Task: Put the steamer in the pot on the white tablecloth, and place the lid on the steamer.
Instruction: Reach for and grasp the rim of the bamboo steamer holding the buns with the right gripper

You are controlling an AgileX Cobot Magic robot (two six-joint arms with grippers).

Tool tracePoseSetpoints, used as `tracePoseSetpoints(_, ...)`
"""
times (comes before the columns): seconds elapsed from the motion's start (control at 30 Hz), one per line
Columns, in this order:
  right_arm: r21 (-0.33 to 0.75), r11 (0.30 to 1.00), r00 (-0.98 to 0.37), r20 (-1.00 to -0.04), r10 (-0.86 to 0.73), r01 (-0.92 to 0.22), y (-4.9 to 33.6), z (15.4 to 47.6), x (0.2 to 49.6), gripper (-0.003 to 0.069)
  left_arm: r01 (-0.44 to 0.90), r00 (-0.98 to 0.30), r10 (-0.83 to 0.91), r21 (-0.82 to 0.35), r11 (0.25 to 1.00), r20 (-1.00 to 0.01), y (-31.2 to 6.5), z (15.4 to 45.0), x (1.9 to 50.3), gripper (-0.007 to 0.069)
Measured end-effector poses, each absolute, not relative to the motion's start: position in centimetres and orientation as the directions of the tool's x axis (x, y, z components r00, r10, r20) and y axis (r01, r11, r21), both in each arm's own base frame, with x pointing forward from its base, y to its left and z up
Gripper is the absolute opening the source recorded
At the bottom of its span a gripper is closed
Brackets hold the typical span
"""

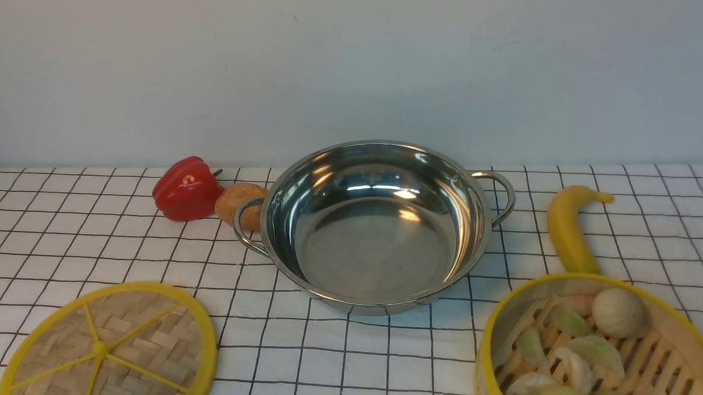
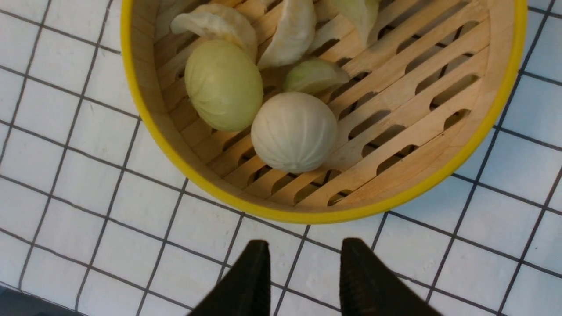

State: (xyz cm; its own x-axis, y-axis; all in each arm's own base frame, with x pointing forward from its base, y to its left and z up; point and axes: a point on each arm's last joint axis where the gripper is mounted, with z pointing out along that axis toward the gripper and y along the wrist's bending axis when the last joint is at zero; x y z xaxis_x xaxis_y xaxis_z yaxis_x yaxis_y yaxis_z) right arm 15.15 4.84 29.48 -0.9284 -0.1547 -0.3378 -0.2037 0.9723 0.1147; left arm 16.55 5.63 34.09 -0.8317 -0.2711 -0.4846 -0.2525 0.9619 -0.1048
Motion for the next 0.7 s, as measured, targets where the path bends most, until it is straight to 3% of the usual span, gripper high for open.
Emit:
tracePoseSetpoints(0.2, 0.097, 0.974, -0.927, -0.339, -0.162, -0.206, 4.7, 29.5, 15.2, 0.0243, -0.305, -0.834, -0.388, -0.258, 0.917, -0.392, 7.9, 31.8, 19.0, 0.0243)
tracePoseSetpoints(0.4, 0.046, 0.977, -0.917, -0.357, -0.177, -0.206, 4.3, 29.5, 15.4, 0.0243, -0.264, -0.872, -0.37, -0.329, 0.907, -0.321, 8.8, 29.5, 21.2, 0.0243)
tracePoseSetpoints(0.7, -0.088, 0.99, -0.929, -0.345, -0.138, -0.114, 3.1, 29.1, 16.4, 0.0243, -0.045, -0.958, -0.108, -0.234, 0.971, -0.266, 5.4, 28.2, 22.7, 0.0243)
